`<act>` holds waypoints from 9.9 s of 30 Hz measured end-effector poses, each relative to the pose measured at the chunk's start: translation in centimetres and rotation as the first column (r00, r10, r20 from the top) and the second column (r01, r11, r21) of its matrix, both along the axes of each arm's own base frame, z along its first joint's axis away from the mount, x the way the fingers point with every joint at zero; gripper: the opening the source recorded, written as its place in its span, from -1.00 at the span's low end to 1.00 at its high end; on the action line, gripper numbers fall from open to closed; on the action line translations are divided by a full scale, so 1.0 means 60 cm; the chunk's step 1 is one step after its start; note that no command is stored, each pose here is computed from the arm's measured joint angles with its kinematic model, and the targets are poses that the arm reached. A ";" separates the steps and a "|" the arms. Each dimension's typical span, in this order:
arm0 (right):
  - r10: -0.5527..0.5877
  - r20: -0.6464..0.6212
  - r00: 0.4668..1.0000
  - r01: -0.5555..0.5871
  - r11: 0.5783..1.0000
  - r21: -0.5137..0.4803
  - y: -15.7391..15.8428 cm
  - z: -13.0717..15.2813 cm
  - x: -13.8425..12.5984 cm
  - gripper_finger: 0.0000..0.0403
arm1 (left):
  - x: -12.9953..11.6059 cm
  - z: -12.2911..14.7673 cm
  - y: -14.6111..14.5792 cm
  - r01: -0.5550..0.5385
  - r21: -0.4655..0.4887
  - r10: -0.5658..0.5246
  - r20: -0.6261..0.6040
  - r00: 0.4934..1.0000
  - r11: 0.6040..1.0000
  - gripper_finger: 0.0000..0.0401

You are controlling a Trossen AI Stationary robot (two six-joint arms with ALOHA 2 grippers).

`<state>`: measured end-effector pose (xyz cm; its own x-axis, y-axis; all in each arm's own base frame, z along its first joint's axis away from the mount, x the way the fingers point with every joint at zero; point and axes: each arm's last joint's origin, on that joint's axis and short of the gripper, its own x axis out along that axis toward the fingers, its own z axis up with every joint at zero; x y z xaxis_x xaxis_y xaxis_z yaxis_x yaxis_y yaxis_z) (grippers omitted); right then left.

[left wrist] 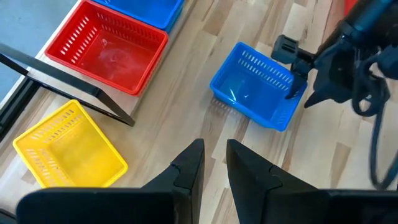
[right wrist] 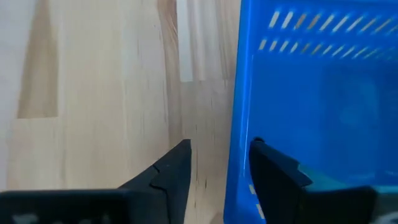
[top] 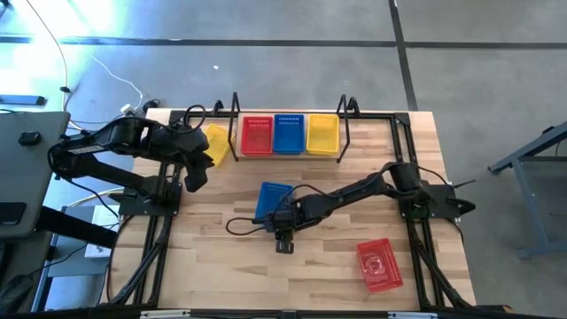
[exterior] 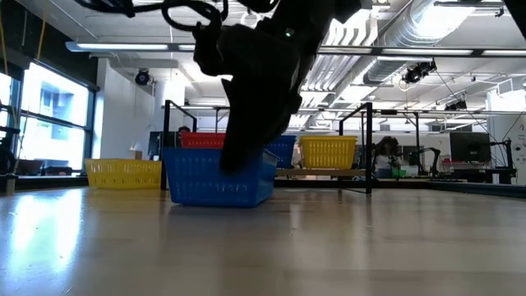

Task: Stack baskets on shelf by color
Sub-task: Stack the blue bin on top of the blue bin on the shelf, then stack the yellow bin on top of the yellow bin on the shelf

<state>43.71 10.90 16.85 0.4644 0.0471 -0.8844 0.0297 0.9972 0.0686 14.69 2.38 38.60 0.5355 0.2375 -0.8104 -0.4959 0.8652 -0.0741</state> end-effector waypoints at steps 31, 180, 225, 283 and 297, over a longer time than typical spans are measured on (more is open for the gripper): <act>0.027 0.111 0.993 -0.012 0.991 -0.133 -0.025 0.124 -0.041 -1.00 | 0.000 0.000 0.000 0.016 0.010 -0.016 -0.005 1.000 1.000 -0.70; -0.152 0.078 0.985 0.171 0.868 -0.467 -0.397 0.293 -0.102 -0.43 | -0.031 -0.022 0.033 -0.305 -0.061 0.293 -0.154 0.944 0.950 -0.40; -0.271 0.080 0.959 0.276 0.837 -0.473 -0.488 0.306 -0.142 -0.43 | 0.026 -0.277 0.025 -0.088 0.049 0.097 -0.232 0.968 0.995 -0.40; -0.289 0.105 0.951 0.307 0.866 -0.394 -0.510 0.305 -0.154 -0.43 | 0.056 -0.391 0.124 -0.256 0.282 0.378 -0.603 0.703 0.925 -0.95; -0.325 0.117 0.939 0.345 0.862 -0.371 -0.510 0.305 -0.154 -0.43 | 0.055 -0.373 0.115 -0.293 0.294 0.413 -0.574 0.707 0.910 -0.99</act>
<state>34.49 -19.69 35.16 0.4351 -0.4537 -0.7777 0.3728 0.8770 -0.3030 17.99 9.29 16.19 -0.2129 0.4690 -0.8572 -0.6521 0.5851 0.4821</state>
